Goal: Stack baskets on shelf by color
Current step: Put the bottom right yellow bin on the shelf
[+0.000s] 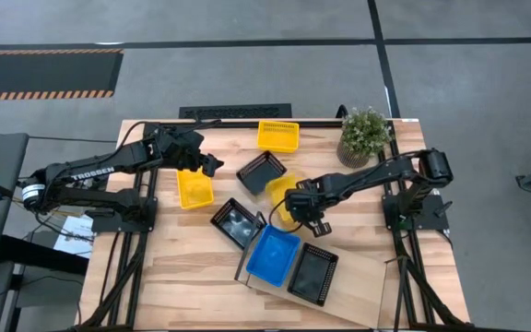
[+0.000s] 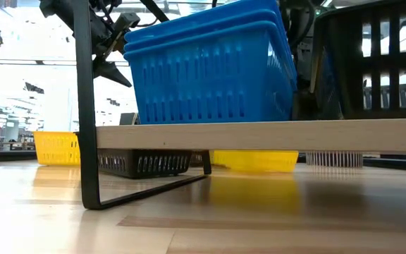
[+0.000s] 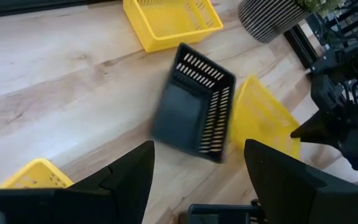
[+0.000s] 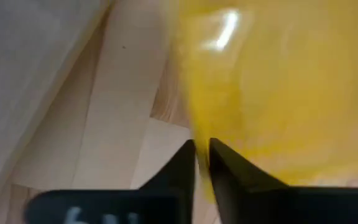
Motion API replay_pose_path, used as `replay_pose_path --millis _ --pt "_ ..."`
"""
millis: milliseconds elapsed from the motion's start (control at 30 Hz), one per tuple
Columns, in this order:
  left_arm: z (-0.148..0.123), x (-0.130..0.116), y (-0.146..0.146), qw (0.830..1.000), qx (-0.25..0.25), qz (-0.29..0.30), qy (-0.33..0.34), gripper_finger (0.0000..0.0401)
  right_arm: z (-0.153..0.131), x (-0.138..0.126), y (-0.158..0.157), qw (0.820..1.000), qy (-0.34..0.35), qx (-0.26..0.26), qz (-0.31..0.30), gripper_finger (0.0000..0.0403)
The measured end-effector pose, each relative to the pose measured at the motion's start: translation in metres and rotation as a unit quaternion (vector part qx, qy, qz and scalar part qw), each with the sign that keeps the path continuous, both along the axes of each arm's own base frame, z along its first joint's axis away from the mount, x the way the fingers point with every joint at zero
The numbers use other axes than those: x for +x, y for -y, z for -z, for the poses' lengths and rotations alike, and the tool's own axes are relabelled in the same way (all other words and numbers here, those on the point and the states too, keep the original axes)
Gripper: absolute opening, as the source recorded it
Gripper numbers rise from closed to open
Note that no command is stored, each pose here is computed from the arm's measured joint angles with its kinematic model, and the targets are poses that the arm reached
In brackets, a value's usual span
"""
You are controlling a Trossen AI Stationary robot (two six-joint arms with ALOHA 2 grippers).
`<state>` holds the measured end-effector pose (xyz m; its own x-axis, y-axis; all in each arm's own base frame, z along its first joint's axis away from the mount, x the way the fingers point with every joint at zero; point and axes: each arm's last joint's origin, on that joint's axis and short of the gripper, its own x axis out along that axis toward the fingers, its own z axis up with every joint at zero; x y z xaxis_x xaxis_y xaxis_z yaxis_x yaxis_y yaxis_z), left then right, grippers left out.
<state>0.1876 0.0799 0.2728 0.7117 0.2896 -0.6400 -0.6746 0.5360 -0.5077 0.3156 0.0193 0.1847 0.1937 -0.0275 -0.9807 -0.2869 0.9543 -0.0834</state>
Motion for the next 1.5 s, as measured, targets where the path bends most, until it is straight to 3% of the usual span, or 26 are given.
replay_pose_path --millis 100,367,567,700,833,1133,1500 --pt "0.000 0.000 0.000 1.000 0.000 0.000 -0.001 0.0238 0.000 0.000 0.000 1.000 -0.001 0.009 0.006 0.0013" --pt "0.000 0.000 0.000 1.000 -0.002 0.002 -0.001 0.0238 -0.011 -0.005 -0.001 0.998 0.008 0.021 0.065 0.0008" --pt "0.000 0.000 0.000 1.000 -0.003 0.002 -0.003 0.0238 -0.054 -0.026 0.002 0.987 0.038 0.029 0.155 0.0005" --pt "0.001 0.000 0.000 1.000 -0.003 0.002 -0.003 0.0238 -0.097 -0.054 -0.006 0.966 0.073 0.050 0.244 0.0004" --pt "0.001 -0.001 0.000 1.000 -0.004 0.002 -0.004 0.0238 -0.135 -0.083 -0.032 0.943 0.082 0.108 0.304 0.0003" --pt "0.001 -0.001 0.001 1.000 -0.008 0.006 -0.004 0.0238 -0.212 -0.134 -0.104 0.893 0.061 0.253 0.367 0.0002" --pt "0.001 0.000 0.001 1.000 -0.006 0.016 -0.006 0.0238 -0.206 -0.154 -0.189 0.865 -0.021 0.287 0.412 0.0002"
